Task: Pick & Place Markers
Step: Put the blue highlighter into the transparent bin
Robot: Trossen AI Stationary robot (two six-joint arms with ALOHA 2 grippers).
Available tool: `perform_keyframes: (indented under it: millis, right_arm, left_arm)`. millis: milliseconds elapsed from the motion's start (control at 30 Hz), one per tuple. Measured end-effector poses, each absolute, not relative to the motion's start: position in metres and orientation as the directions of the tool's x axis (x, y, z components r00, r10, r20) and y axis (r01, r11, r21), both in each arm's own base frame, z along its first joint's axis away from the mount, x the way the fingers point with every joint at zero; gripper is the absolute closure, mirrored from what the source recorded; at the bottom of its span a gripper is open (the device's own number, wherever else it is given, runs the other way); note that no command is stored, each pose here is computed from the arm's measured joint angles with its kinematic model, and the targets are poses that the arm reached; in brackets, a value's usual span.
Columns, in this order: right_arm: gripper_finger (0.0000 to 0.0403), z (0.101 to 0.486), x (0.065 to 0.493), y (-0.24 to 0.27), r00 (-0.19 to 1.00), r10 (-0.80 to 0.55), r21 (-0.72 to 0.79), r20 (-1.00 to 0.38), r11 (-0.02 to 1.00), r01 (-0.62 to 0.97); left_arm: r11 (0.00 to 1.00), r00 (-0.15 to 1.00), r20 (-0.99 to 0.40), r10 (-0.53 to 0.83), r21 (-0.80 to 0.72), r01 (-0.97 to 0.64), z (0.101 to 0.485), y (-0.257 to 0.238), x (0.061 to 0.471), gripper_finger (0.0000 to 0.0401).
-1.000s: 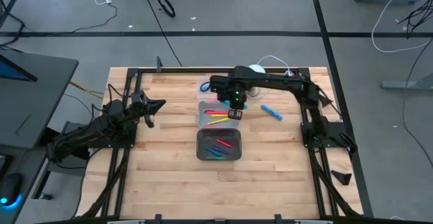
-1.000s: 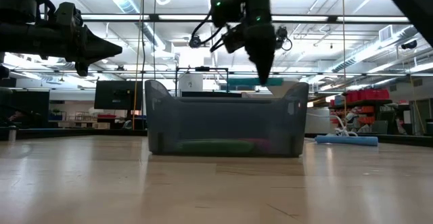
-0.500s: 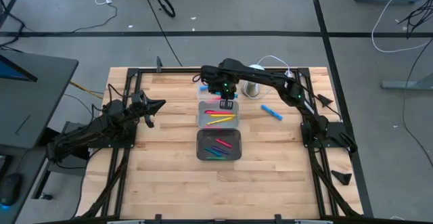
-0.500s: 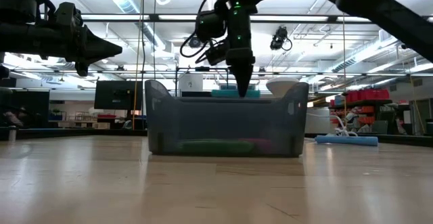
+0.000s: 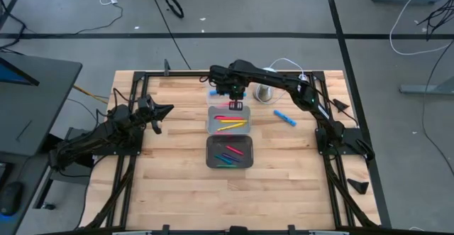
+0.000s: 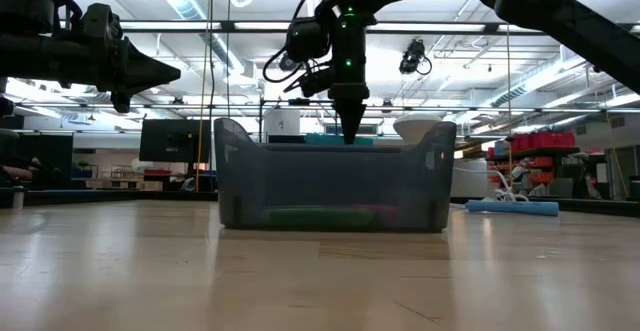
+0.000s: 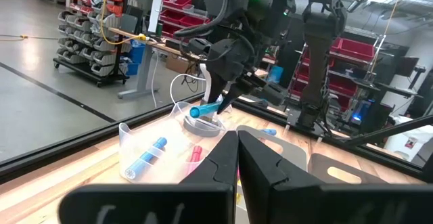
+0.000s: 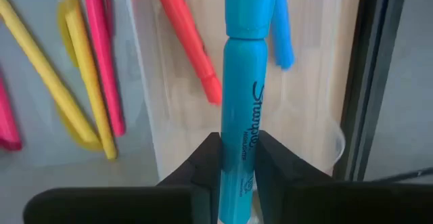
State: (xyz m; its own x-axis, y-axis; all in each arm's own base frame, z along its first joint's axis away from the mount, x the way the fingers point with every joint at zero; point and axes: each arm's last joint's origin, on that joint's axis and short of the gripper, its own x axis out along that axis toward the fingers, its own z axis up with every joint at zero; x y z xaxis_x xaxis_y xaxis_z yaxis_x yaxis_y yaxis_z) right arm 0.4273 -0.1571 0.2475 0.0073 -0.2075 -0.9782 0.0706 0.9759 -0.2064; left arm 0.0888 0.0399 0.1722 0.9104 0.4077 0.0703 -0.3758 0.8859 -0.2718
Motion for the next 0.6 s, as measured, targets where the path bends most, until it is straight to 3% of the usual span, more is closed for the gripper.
perform_keyframes:
  millis: [267,600]
  right_arm:
    - [0.0341,0.228,0.438,-0.161,0.088,-0.236,-0.233,-0.968,0.972,0.039]
    - [0.0341,0.187,0.438,-0.160,0.073,-0.231,-0.229,-0.970,0.973,0.030]
  left_arm:
    - [0.886,0.911,0.070,0.407,-0.272,-0.376,0.172,0.040,0.089,0.0387]
    - [0.886,0.910,0.070,0.408,-0.273,-0.376,0.172,0.040,0.089,0.0387]
